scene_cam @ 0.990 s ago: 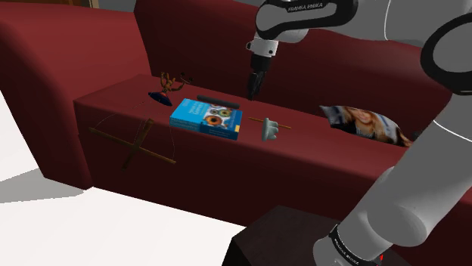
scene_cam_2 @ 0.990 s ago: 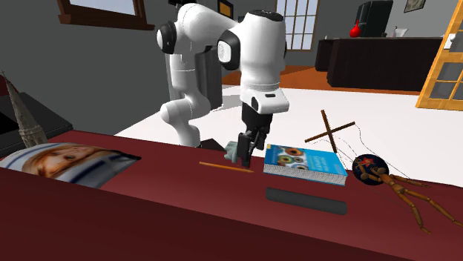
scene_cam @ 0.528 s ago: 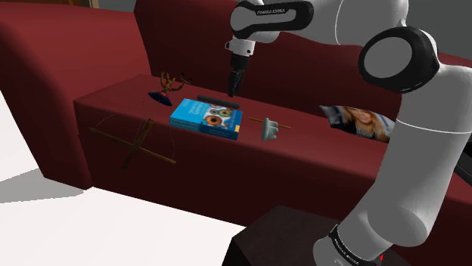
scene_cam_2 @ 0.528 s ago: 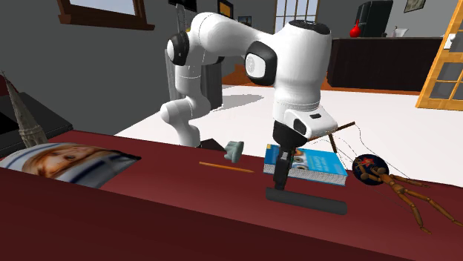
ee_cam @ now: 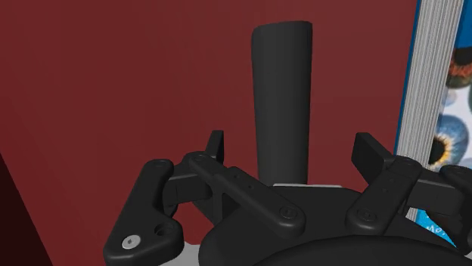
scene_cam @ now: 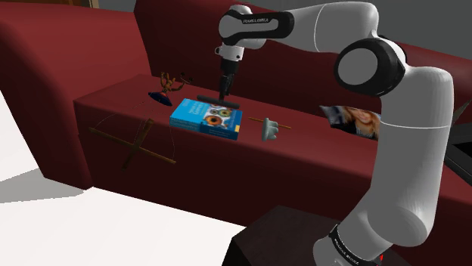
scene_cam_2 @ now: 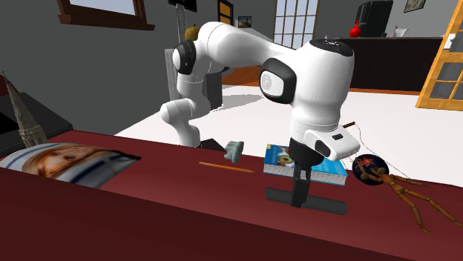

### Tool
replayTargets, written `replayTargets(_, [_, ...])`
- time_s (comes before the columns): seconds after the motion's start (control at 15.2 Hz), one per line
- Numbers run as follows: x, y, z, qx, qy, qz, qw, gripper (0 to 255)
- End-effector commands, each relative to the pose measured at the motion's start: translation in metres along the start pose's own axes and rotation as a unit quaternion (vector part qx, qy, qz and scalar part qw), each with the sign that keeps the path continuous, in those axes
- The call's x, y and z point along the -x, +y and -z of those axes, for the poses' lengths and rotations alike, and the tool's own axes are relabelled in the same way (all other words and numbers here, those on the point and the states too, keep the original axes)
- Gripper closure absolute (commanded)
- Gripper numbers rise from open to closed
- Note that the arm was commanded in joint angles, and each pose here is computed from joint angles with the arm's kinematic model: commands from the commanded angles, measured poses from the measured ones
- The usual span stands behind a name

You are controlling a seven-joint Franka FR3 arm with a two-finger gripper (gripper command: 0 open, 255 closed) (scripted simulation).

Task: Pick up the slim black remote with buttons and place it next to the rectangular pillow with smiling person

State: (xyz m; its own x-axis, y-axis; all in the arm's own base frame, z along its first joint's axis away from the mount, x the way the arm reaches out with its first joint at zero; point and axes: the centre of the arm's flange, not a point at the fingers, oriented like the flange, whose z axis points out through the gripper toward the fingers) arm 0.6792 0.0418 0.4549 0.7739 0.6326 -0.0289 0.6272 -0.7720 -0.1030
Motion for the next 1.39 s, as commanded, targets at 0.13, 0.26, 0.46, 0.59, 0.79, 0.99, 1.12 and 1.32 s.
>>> replayTargets(0.13, [-0.0011,0.0000,-0.0187,0.000,0.000,0.000,1.0000,0])
replayTargets(0.26, [-0.0011,0.0000,-0.0187,0.000,0.000,0.000,1.0000,0])
replayTargets(0.46, [-0.0011,0.0000,-0.0187,0.000,0.000,0.000,1.0000,0])
replayTargets(0.59, [-0.0011,0.0000,-0.0187,0.000,0.000,0.000,1.0000,0])
replayTargets(0.79, [-0.0011,0.0000,-0.0187,0.000,0.000,0.000,1.0000,255])
replayTargets(0.99, [-0.0007,-0.0002,-0.0189,0.000,0.000,0.000,1.0000,255])
replayTargets(1.12, [-0.0008,-0.0008,-0.0189,0.000,0.000,0.000,1.0000,255])
replayTargets(1.32, [-0.0009,-0.0006,-0.0135,0.000,0.000,0.000,1.0000,255])
